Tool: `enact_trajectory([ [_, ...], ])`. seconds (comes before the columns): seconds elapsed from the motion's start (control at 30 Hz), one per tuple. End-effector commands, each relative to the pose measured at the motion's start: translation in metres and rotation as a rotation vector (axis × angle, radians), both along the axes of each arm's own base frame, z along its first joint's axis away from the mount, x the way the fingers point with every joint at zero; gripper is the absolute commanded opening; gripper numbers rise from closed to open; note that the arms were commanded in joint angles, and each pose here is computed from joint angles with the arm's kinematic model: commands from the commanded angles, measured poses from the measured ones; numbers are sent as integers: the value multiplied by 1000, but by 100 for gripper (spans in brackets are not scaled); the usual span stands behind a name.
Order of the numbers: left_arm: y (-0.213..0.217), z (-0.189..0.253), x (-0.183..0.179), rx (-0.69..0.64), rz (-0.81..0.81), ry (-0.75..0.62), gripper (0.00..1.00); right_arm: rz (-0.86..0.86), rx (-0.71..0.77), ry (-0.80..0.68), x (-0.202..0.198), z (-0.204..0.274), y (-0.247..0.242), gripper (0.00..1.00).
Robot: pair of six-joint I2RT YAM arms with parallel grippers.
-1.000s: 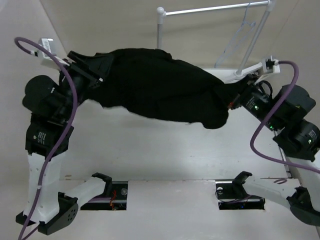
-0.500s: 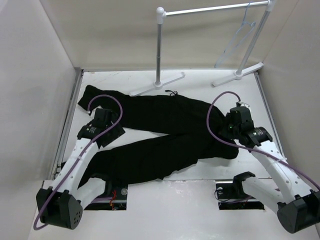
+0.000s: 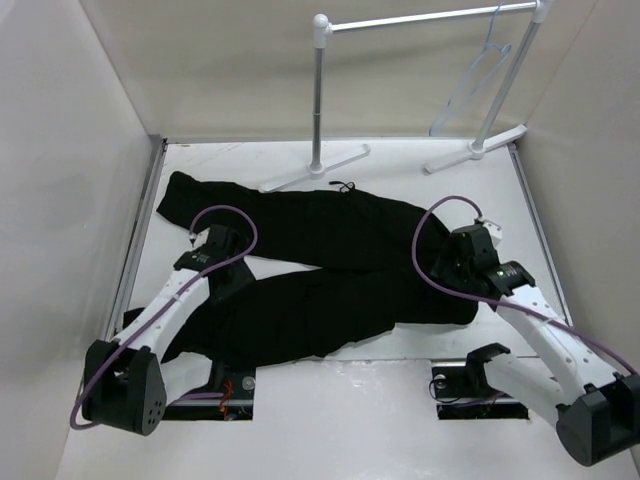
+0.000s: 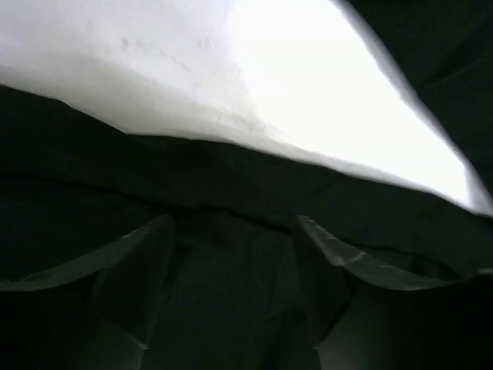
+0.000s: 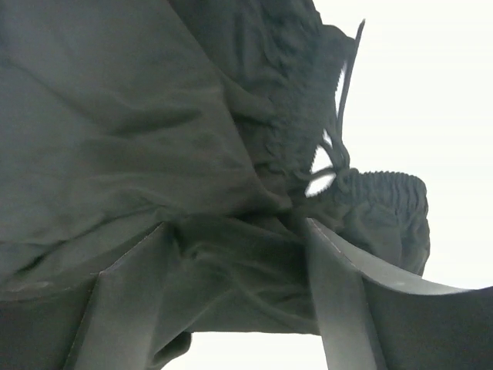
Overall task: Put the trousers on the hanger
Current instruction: Flatten out the trousers at the center of the board.
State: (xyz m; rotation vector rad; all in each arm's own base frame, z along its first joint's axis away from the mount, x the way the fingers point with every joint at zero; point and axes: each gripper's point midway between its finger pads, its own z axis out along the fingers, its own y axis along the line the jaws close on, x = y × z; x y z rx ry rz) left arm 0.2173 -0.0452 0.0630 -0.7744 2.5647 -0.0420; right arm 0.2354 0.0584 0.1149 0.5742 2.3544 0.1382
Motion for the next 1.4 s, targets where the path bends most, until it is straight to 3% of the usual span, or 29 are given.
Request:
enact_trajectory([
  [0.0, -11, -18, -8, 4, -20, 28, 56, -60, 26, 47, -1, -21, 3, 61],
  [0.03, -13, -23, -10, 5, -22, 33, 52, -56, 34, 70, -2, -27, 6, 51],
  [0.07, -16, -33, -14, 6, -26, 47, 44, -50, 62, 103, -3, -35, 12, 32],
  [0.1, -16, -39, -15, 8, -20, 57, 37, -32, 89, 127, -5, -39, 22, 24],
  [0.17, -8, -45, -14, 27, 11, 63, 27, 33, 139, 173, -17, -45, 47, 17],
  [0.2, 1, -45, -10, 46, 46, 55, 23, 85, 171, 199, -27, -47, 66, 18],
  [0.27, 12, -34, 2, 53, 93, 19, 21, 191, 179, 219, -40, -43, 90, 30],
  [0.33, 15, -6, 21, 46, 111, -74, 22, 225, 129, 148, -32, -19, 85, 56],
  [0.4, 7, 20, 33, 34, 82, -146, 31, 158, 102, 8, -4, 22, 60, 82],
  [0.47, -15, 39, 39, 17, 2, -173, 42, 92, 109, -87, 22, 53, 35, 88],
  [0.53, -46, 48, 36, 7, -105, -166, 47, 14, 143, -129, 43, 67, 13, 86],
  [0.73, -169, 51, -4, -123, -435, -133, 49, -277, 176, -85, 63, 19, -50, 36],
  [0.83, -213, 50, -20, -162, -559, -143, 50, -340, 189, -65, 68, -5, -66, 37],
  [0.9, -229, 43, -29, -173, -604, -129, 50, -333, 195, -32, 72, -14, -66, 49],
  [0.93, -234, 35, -35, -173, -628, -112, 50, -353, 174, -16, 73, -21, -70, 62],
  [0.97, -232, 27, -39, -163, -634, -98, 50, -363, 166, -5, 71, -25, -72, 63],
  [1.2, -190, -18, -51, -75, -591, -9, 48, -354, 215, 80, 76, -65, -64, 56],
  [1.33, -169, -30, -53, -54, -549, 17, 47, -375, 217, 99, 83, -76, -67, 49],
  [1.37, -165, -32, -53, -50, -541, 21, 47, -377, 216, 97, 87, -76, -68, 42],
])
